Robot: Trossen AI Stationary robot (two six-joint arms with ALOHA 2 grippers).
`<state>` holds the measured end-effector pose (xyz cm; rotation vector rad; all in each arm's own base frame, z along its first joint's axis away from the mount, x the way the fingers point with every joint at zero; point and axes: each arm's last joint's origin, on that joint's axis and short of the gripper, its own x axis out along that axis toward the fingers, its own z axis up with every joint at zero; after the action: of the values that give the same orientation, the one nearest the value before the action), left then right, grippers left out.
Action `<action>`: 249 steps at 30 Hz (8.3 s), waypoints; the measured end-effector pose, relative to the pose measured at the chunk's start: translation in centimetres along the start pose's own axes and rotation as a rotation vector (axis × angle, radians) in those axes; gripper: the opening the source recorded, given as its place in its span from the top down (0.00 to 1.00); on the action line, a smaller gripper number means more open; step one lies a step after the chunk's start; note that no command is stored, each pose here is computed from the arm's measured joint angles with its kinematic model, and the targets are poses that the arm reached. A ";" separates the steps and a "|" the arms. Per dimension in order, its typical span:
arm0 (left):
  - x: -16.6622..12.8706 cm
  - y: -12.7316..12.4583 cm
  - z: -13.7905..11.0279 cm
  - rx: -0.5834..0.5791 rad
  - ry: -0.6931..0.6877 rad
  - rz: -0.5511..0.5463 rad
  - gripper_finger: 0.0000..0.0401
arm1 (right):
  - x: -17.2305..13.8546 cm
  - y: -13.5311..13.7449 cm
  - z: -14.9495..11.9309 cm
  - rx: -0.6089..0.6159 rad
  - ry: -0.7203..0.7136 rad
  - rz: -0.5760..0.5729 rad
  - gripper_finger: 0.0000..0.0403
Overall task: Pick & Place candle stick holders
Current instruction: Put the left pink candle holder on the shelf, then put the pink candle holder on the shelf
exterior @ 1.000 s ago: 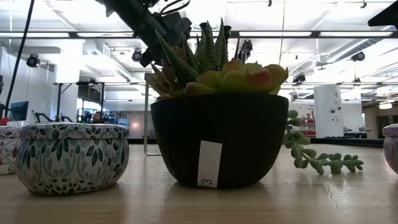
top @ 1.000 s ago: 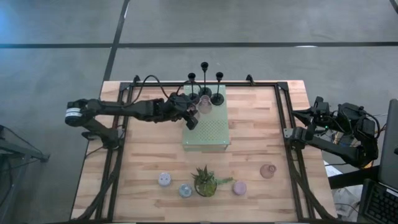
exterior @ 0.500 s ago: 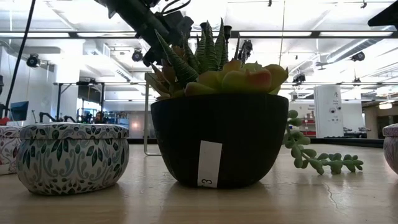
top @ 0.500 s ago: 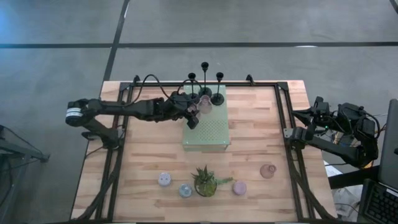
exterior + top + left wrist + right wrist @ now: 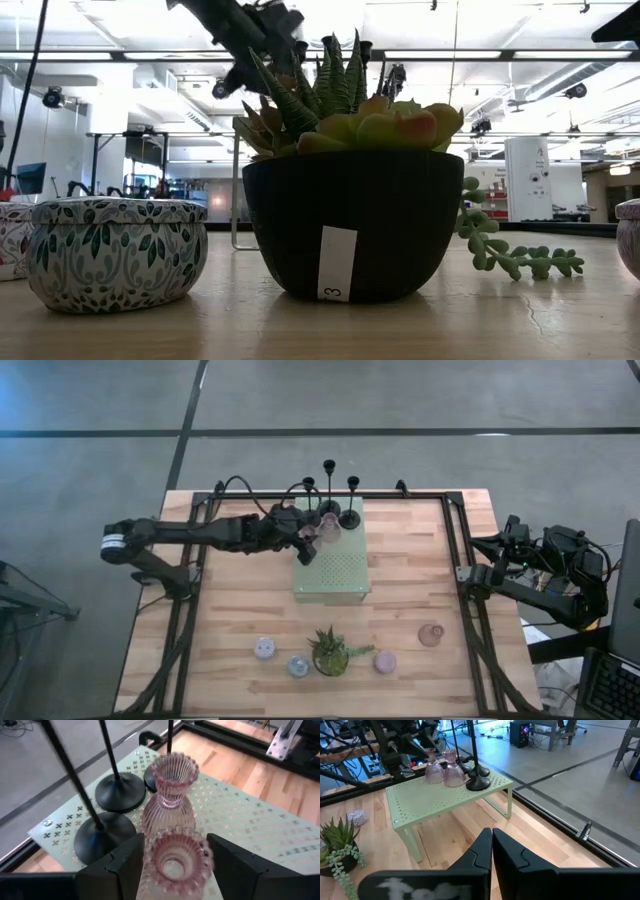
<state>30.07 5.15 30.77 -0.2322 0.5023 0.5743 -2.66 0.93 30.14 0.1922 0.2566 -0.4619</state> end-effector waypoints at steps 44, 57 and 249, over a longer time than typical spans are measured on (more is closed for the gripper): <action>-9.2 7.0 -18.5 0.149 -0.375 -0.307 0.95 | 0.0 0.0 0.0 0.000 0.000 0.000 0.98; -7.6 7.5 -21.7 0.184 -0.275 -0.282 0.93 | 0.0 0.0 0.0 0.000 0.000 0.000 0.98; -6.9 7.8 -23.3 0.144 -0.212 -0.278 0.93 | 7.3 17.5 -7.4 0.132 0.402 -0.331 0.69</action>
<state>11.66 0.32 13.87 -0.0999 0.2973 0.2852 10.27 15.01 23.20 0.3753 0.6583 -0.7699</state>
